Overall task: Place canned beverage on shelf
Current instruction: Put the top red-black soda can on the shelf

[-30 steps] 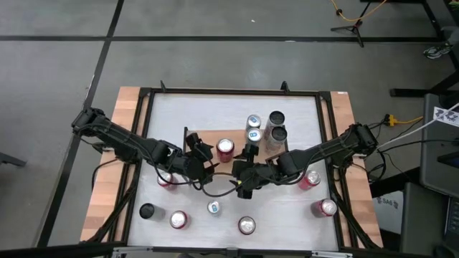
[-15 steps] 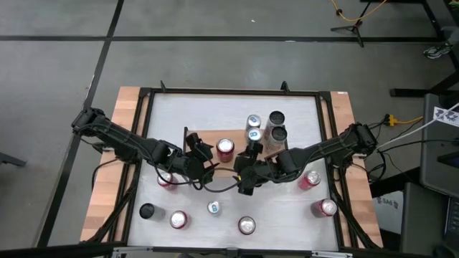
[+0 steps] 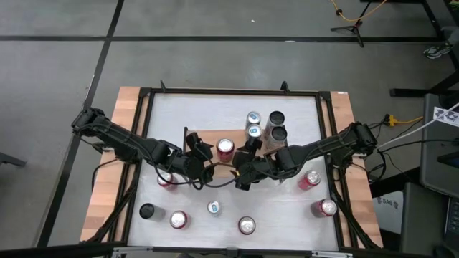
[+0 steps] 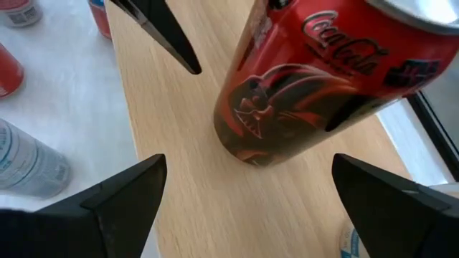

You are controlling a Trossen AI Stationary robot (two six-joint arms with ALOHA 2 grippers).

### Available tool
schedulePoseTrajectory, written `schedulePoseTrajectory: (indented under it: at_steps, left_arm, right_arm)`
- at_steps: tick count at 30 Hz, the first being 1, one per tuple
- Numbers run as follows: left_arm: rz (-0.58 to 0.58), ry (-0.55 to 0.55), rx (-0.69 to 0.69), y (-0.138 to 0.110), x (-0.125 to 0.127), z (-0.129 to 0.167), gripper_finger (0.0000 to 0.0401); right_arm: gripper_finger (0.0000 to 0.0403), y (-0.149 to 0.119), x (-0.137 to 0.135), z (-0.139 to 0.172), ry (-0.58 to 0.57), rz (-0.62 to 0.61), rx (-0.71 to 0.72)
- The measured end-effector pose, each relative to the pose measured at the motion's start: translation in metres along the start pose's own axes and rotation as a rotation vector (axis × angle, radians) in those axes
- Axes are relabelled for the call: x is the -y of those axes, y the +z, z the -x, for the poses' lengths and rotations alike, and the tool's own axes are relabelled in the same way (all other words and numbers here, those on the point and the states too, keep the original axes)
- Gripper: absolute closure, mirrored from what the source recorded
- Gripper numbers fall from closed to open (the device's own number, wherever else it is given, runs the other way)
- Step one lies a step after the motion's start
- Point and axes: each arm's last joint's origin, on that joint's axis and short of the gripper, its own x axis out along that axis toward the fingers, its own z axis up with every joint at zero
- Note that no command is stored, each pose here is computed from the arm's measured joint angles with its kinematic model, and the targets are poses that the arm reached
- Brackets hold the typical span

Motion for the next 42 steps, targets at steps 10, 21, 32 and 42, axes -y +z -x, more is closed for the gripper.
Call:
schedulePoseTrajectory:
  at_steps: [10,21,32,42]
  left_arm:
    - [-0.008,0.023,0.010,0.000,-0.001,0.000,0.0094]
    - [-0.050,0.076,-0.020,-0.005,-0.004,0.000,0.0094]
    - [-0.085,0.097,-0.060,-0.010,-0.006,0.001,0.0094]
    - [-0.096,0.083,-0.055,-0.011,-0.002,0.005,0.0094]
  right_arm:
    - [0.0017,0.007,-0.004,0.000,0.067,0.011,0.059]
    - [0.0017,0.007,-0.008,0.001,0.177,0.036,0.037]
    - [0.0017,0.007,-0.007,0.001,0.158,0.005,0.037]
    - [0.0017,0.008,-0.003,0.000,0.047,-0.016,0.067]
